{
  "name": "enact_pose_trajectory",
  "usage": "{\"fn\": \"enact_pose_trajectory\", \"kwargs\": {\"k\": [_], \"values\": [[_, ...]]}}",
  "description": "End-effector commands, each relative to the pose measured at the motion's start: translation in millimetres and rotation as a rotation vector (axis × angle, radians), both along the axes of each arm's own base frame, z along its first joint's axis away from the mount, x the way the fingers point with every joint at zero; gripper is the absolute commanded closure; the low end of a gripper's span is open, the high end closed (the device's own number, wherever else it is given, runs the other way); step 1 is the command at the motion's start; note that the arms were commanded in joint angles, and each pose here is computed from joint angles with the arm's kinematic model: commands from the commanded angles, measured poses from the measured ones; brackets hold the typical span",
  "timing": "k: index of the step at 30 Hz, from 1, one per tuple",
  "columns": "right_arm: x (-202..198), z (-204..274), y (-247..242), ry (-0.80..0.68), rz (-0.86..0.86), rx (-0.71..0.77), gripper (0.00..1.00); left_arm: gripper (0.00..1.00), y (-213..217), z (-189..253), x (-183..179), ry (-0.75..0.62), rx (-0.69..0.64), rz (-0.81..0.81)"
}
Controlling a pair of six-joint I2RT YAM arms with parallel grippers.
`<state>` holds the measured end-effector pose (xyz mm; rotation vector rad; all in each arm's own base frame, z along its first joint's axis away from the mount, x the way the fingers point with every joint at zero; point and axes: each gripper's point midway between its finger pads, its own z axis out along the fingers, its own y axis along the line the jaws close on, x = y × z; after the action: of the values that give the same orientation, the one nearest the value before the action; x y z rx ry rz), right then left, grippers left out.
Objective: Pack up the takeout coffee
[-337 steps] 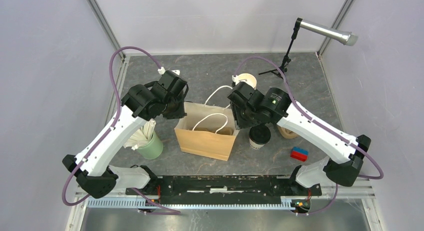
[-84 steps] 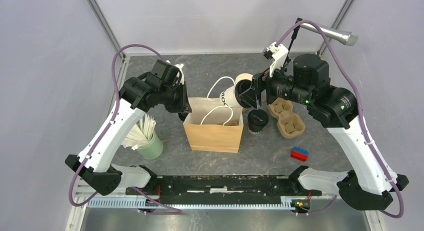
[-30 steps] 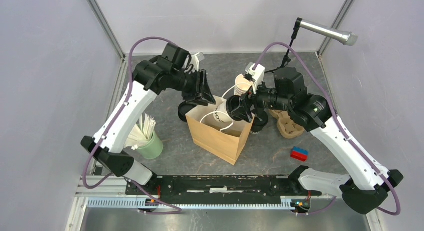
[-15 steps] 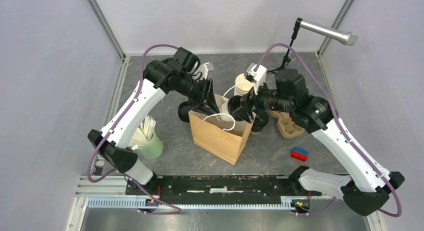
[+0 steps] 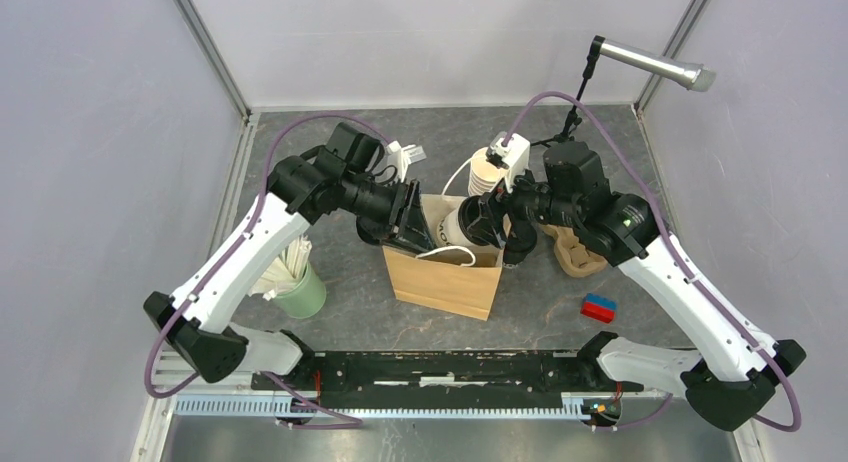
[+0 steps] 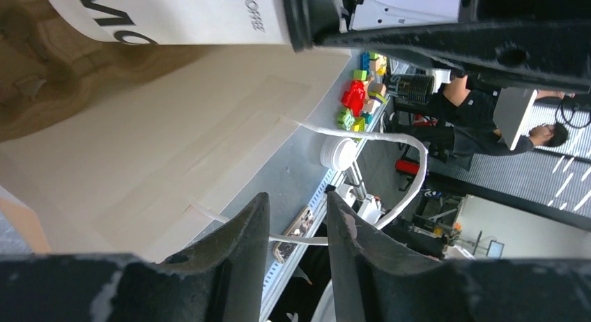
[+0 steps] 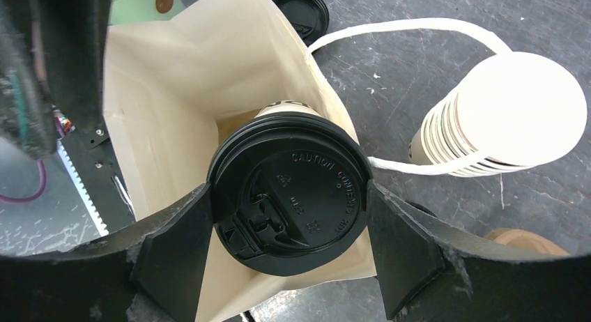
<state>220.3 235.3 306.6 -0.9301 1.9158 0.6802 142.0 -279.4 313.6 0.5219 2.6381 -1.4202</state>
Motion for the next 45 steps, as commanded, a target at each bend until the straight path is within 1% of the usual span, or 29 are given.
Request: {"fn": "enact_pose_trajectory", "kwargs": {"k": [1, 5, 8, 14, 19, 23, 28, 31, 33, 36, 41, 42, 45], "values": [[8, -6, -5, -0.015, -0.043, -0.027, 0.28, 0.55, -6, 29, -12, -0.126, -0.177, -0.07], [12, -11, -7, -0.009, -0.068, -0.039, 0.28, 0.52, -8, 32, -21, -0.153, -0.239, -0.095], [13, -16, -8, 0.016, -0.097, -0.033, 0.28, 0.52, -6, 24, -27, -0.172, -0.231, -0.115], [14, -17, -10, 0.023, -0.121, -0.038, 0.29, 0.52, -1, -10, -37, -0.238, -0.109, -0.141], [15, -17, -10, 0.029, -0.126, -0.042, 0.29, 0.55, -5, -32, -42, -0.289, -0.025, -0.161], [11, -7, 0, 0.017, -0.065, 0.004, 0.29, 0.56, -3, -33, -37, -0.339, 0.006, -0.148], [-1, 20, 21, -0.036, 0.058, 0.064, 0.29, 0.55, -2, -30, -30, -0.38, 0.018, -0.128], [-11, 23, 37, -0.072, 0.137, 0.01, 0.29, 0.55, -2, -22, -28, -0.409, 0.008, -0.117], [-13, 18, 47, -0.083, 0.157, -0.051, 0.28, 0.55, -2, -17, -26, -0.427, 0.001, -0.115], [-11, 13, 56, -0.101, 0.162, -0.09, 0.27, 0.55, -3, -12, -26, -0.435, -0.009, -0.114], [-2, 5, 60, -0.146, 0.143, -0.078, 0.28, 0.55, -1, -15, -28, -0.43, -0.005, -0.113], [-1, 0, 60, -0.149, 0.145, -0.083, 0.28, 0.51, 0, -16, -27, -0.433, -0.002, -0.112], [0, -10, 60, -0.15, 0.139, -0.08, 0.28, 0.5, 6, -22, -23, -0.458, 0.021, -0.075]]}}
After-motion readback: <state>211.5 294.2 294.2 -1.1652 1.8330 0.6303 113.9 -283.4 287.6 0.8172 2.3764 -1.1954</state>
